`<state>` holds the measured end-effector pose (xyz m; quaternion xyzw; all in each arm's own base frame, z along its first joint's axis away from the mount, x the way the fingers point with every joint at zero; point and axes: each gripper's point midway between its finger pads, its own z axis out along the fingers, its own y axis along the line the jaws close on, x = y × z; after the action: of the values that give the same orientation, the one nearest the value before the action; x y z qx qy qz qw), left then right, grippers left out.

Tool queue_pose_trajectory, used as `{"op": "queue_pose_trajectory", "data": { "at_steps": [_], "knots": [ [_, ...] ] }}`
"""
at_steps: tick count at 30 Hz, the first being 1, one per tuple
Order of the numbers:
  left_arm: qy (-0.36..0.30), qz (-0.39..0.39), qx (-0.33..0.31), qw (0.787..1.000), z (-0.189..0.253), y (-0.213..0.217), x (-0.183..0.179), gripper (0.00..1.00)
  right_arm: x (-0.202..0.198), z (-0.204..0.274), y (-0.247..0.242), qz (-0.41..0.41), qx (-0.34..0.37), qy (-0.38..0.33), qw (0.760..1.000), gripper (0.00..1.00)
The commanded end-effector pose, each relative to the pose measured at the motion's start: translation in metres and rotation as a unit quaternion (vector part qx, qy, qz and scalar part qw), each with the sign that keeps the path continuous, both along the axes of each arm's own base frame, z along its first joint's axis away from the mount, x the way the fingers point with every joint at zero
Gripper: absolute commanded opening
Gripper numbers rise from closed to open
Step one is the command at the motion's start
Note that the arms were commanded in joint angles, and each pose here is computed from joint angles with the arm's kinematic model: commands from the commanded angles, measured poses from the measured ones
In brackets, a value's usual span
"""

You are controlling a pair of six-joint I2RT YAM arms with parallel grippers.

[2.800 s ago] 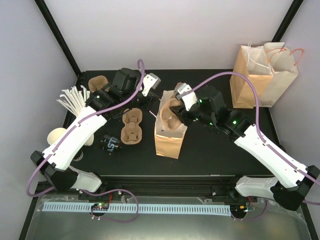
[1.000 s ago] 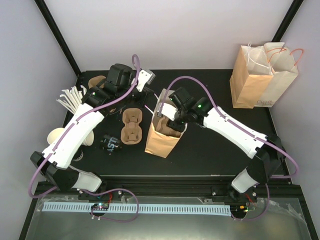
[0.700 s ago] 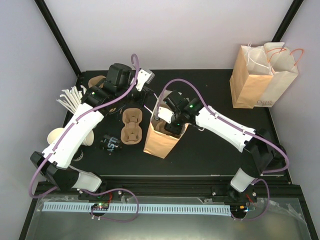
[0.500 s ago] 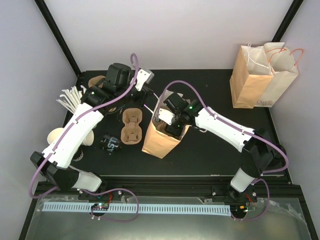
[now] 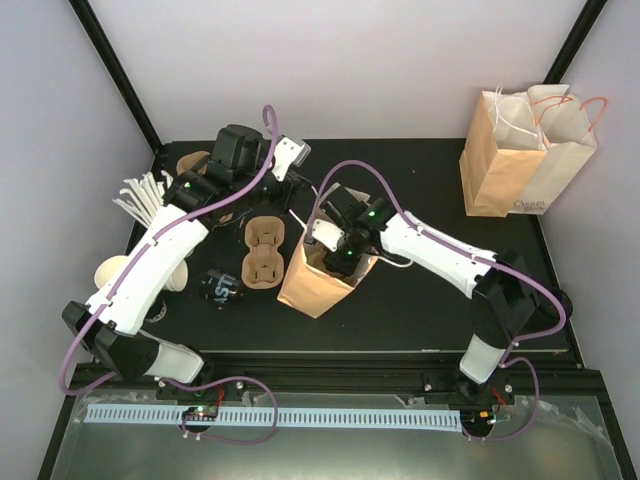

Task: Pack the takeout coffee

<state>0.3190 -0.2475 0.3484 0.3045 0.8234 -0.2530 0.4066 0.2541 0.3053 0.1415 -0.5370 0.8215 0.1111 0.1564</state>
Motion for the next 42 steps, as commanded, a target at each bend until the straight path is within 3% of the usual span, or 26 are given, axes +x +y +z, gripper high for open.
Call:
{"op": "queue_pose_trajectory", "data": {
  "at_steps": [1, 14, 42],
  "knots": [
    [-0.022, -0.003, -0.017, 1.000, 0.019, -0.001, 0.003, 0.02, -0.011, -0.029, 0.006, -0.005, -0.019, 0.041, 0.999, 0.38],
    [-0.028, 0.021, 0.006, 0.999, 0.010, 0.012, 0.002, 0.02, -0.001, -0.077, 0.024, -0.013, -0.031, 0.051, 0.998, 0.35],
    [-0.021, 0.085, 0.015, 0.996, 0.003, 0.051, 0.011, 0.01, -0.021, -0.182, 0.028, -0.001, -0.098, 0.073, 0.993, 0.32]
  ]
}}
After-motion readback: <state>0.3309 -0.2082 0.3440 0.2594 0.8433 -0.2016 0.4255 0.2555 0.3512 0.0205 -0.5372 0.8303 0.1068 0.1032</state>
